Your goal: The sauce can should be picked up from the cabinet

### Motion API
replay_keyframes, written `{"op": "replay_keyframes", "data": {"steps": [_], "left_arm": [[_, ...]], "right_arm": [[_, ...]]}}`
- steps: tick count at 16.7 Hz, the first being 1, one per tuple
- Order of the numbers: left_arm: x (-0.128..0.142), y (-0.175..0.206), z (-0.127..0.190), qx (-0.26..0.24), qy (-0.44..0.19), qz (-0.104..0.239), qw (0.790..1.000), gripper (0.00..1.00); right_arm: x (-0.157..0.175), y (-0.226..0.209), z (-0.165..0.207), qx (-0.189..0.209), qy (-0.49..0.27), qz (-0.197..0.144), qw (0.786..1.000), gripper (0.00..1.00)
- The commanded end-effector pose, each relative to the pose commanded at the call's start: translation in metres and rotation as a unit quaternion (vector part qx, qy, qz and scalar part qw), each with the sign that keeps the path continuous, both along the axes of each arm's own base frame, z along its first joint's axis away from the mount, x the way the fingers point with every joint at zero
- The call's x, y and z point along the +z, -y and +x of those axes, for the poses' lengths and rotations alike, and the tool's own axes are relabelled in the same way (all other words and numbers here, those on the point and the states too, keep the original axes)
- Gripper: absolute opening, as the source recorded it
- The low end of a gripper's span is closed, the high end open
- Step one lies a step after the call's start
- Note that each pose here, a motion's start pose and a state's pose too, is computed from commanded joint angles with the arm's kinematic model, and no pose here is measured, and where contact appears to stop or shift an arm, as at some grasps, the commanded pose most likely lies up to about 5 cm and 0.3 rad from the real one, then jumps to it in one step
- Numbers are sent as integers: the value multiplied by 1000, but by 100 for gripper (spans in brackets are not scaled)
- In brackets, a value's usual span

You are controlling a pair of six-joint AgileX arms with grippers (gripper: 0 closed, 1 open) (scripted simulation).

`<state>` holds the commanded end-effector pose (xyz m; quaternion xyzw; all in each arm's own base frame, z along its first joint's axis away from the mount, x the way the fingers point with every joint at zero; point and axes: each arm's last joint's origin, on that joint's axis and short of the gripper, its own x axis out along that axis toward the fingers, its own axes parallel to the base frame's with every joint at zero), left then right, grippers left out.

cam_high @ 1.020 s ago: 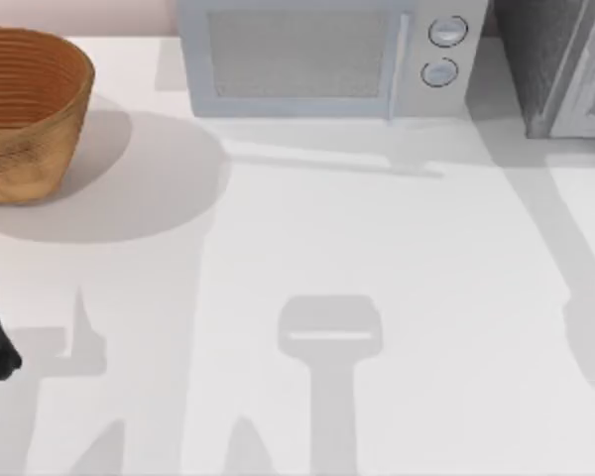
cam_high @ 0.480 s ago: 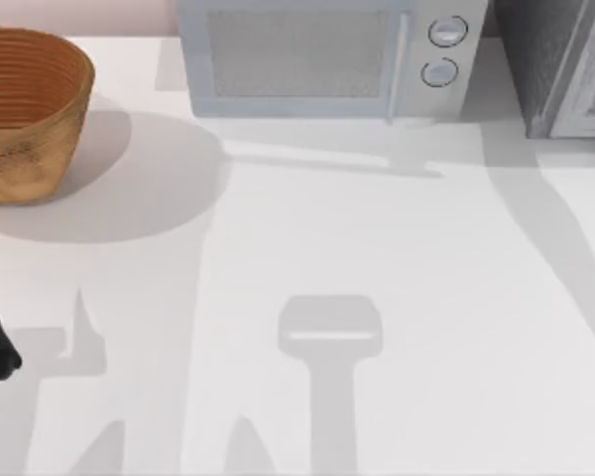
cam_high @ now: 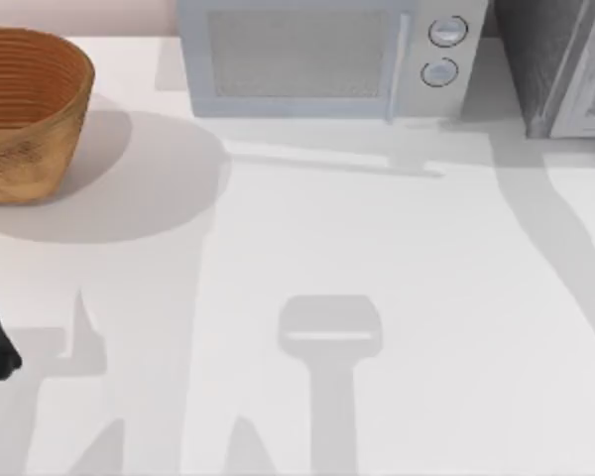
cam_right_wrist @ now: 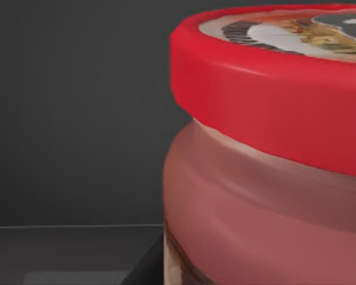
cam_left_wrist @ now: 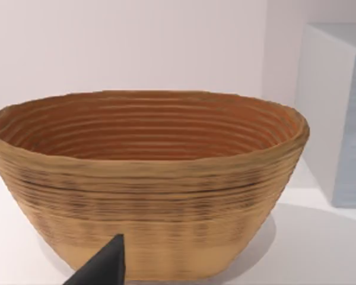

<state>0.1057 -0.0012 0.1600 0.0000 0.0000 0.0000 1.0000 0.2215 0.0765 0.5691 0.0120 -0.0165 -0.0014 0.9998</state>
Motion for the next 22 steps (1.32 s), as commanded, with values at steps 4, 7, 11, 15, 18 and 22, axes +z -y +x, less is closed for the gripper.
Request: {"op": "replay_keyframes", "data": {"steps": [4, 7, 11, 15, 18, 22], "left_arm": [[0, 0, 0, 0, 0, 0, 1000, 100], [0, 0, 0, 0, 0, 0, 1000, 100], [0, 0, 0, 0, 0, 0, 1000, 100], [0, 0, 0, 0, 0, 0, 1000, 100], [0, 0, 0, 0, 0, 0, 1000, 100], [0, 0, 0, 0, 0, 0, 1000, 100]], "right_arm": [[-22, 20, -31, 1, 11, 3, 1000, 0], [-67, 35, -51, 0, -5, -3, 1000, 0], [-165, 53, -74, -1, -48, -14, 999, 0], [-278, 66, -97, 0, -79, -17, 997, 0], [-345, 72, -109, 1, -69, -14, 998, 0], [-396, 77, -116, 1, -31, -12, 999, 0]]}}
